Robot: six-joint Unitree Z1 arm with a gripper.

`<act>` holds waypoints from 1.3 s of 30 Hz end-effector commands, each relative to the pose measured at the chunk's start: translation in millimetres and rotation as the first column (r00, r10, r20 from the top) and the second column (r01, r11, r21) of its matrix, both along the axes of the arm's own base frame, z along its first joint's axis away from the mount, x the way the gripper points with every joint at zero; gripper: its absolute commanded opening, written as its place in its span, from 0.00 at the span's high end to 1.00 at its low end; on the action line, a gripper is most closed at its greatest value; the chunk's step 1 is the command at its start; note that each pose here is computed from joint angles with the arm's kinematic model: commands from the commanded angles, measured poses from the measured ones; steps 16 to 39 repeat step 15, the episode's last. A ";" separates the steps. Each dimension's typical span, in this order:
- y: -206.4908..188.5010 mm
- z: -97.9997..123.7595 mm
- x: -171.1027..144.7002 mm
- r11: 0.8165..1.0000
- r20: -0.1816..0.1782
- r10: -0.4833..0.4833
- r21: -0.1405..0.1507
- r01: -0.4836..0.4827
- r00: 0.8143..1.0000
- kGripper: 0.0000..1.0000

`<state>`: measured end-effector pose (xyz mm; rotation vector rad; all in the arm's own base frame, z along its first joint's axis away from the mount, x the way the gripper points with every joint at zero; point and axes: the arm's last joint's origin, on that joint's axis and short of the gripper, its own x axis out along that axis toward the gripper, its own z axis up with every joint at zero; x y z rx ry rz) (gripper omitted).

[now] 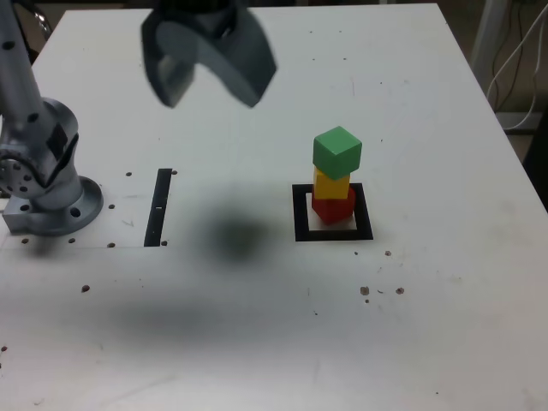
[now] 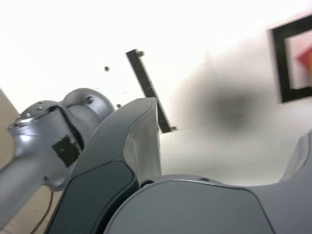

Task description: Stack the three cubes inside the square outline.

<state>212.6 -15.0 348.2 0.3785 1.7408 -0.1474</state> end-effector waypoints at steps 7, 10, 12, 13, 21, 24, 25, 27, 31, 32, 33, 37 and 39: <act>7.4 -35.9 -33.6 0.999 -0.061 0.042 -0.007 -0.043 0.997 0.01; 7.3 -50.0 -44.6 0.997 -0.066 0.070 -0.022 -0.071 0.995 0.01; 6.8 -60.4 -50.9 0.994 -0.068 0.098 -0.041 -0.101 0.993 0.00; 6.3 -67.6 -54.3 0.991 -0.068 0.120 -0.056 -0.124 0.990 0.00; 4.7 -76.8 -58.7 0.984 -0.067 0.158 -0.073 -0.163 0.985 0.00; 4.7 -76.8 -58.7 0.984 -0.067 0.158 -0.073 -0.163 0.985 0.00; 4.7 -76.8 -58.7 0.984 -0.067 0.158 -0.073 -0.163 0.985 0.00; 4.7 -76.8 -58.7 0.984 -0.067 0.158 -0.073 -0.163 0.985 0.00; 4.7 -76.8 -58.7 0.984 -0.067 0.158 -0.073 -0.163 0.985 0.00; 4.7 -76.8 -58.7 0.984 -0.067 0.158 -0.073 -0.163 0.985 0.00; 4.7 -76.8 -58.7 0.984 -0.067 0.158 -0.073 -0.163 0.985 0.00; 4.7 -76.8 -58.7 0.984 -0.067 0.158 -0.073 -0.163 0.985 0.00; 4.7 -76.8 -58.7 0.984 -0.067 0.158 -0.073 -0.163 0.985 0.00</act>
